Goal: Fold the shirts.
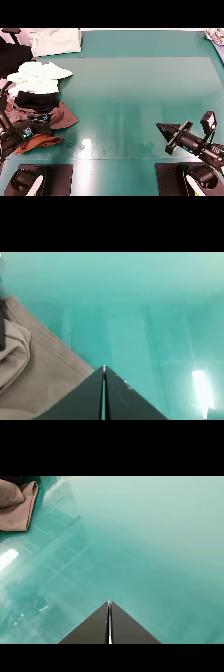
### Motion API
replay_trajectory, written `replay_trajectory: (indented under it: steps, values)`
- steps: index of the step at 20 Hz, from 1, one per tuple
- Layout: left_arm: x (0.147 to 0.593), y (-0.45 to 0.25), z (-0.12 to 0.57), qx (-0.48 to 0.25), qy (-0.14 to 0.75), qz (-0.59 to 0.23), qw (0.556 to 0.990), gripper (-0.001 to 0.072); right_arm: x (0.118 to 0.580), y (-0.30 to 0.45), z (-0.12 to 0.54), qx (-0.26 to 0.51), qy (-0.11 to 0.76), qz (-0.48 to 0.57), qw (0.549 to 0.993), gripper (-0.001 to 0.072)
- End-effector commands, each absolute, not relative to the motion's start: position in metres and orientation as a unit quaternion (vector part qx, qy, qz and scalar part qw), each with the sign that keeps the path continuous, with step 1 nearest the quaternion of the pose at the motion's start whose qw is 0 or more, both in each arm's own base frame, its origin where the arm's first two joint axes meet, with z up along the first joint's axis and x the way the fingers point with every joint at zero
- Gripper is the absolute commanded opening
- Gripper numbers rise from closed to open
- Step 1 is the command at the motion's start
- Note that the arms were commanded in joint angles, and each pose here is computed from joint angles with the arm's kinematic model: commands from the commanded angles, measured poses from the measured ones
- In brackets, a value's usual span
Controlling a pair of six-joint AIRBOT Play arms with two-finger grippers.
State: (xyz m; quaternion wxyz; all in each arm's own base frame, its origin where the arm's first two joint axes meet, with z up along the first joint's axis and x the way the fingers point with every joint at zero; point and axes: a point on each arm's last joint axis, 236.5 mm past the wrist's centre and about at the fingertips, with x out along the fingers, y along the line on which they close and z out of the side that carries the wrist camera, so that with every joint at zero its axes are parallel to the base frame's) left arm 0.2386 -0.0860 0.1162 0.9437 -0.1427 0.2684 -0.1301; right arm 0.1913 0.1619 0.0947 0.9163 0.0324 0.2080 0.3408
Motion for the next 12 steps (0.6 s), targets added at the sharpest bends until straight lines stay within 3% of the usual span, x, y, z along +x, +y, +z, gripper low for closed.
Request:
replay_trajectory:
  steps: [1, 9, 12]
  values:
    - [0.24, -0.086, 0.118, -0.144, 0.264, -0.13, 0.945, 0.0032, 0.191, 0.162, 0.095, 0.033, 0.207, 0.341, 0.916, 0.0015]
    - [0.233, -0.092, 0.112, -0.157, 0.286, -0.138, 0.935, 0.0032, 0.192, 0.162, 0.096, 0.033, 0.205, 0.34, 0.917, 0.0015]
    - [0.221, -0.093, 0.098, -0.214, 0.333, -0.116, 0.911, 0.0032, 0.192, 0.162, 0.096, 0.033, 0.205, 0.34, 0.917, 0.0015]
